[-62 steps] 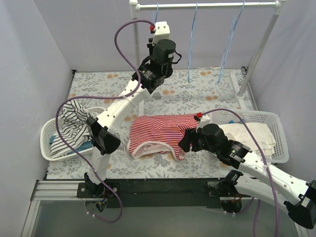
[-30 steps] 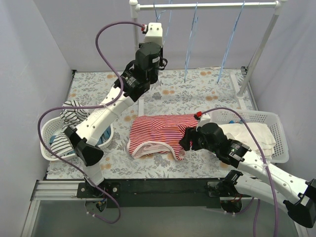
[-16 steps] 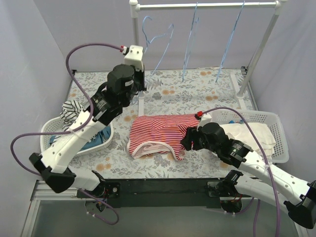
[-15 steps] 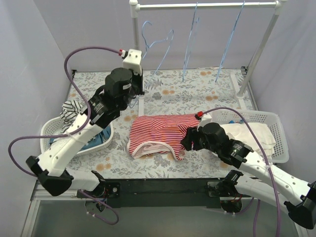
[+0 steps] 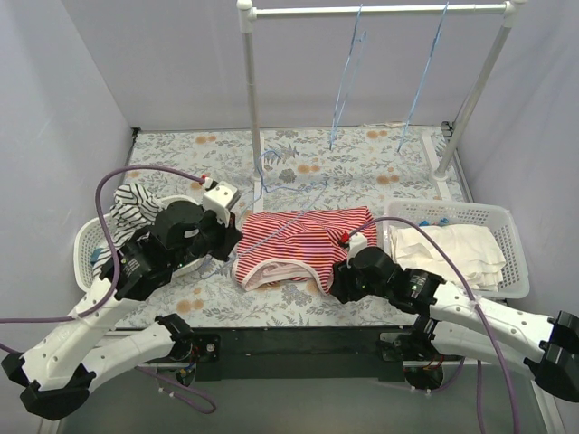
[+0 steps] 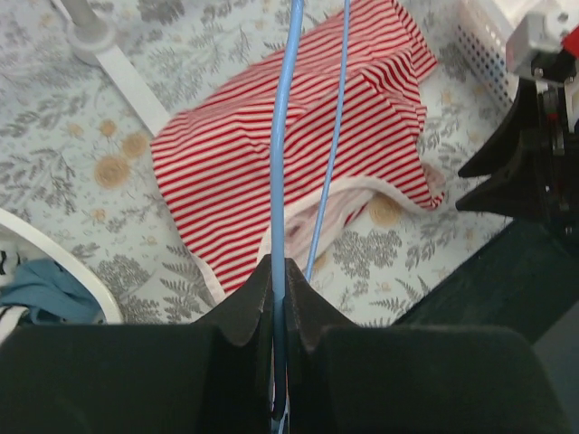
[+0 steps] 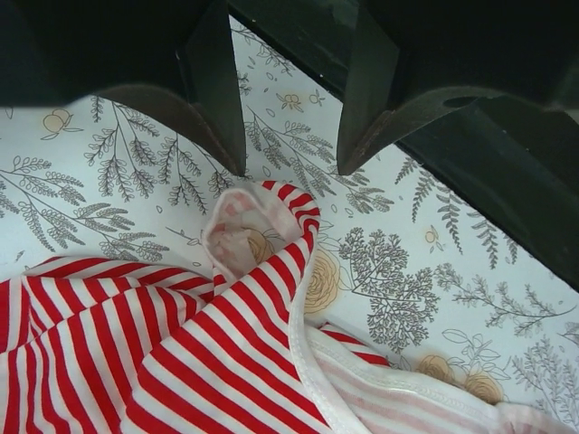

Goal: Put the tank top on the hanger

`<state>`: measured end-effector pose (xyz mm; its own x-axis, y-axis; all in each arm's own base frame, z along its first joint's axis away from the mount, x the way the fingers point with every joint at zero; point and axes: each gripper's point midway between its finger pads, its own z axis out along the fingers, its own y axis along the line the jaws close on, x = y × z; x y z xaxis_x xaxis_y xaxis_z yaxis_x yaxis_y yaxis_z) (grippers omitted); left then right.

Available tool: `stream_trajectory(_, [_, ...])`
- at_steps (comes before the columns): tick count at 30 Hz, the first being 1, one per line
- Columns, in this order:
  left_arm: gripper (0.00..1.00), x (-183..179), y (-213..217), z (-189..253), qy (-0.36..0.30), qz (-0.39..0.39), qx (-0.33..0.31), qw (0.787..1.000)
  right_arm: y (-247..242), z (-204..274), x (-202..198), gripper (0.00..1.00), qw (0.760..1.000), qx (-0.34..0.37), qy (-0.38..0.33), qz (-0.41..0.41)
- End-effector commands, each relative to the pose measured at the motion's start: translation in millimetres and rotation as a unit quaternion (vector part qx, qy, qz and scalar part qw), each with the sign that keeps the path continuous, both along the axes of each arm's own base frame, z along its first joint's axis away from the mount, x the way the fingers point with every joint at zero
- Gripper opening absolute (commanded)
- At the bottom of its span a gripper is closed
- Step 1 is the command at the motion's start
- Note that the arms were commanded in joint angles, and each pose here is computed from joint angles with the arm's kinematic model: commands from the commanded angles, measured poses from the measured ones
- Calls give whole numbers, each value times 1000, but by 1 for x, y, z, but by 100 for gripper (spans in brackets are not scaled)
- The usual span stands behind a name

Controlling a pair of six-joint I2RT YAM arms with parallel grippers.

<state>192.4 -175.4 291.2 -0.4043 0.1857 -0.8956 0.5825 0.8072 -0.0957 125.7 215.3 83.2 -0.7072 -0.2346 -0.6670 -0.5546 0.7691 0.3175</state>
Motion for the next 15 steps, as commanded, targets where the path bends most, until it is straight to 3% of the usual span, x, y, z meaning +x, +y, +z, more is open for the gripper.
stream_trajectory(1, [0, -24, -2, -11, 32, -42, -9, 999, 7, 8, 19, 52, 998, -4, -55, -11])
stream_trajectory(8, [0, -40, 3, -16, 32, -56, -27, 998, 31, 9, 27, 55, 998, -5, -59, 17])
stream_trajectory(15, [0, -32, 8, -19, 35, -27, -18, 999, 44, 10, 34, 54, 998, -15, -56, 27])
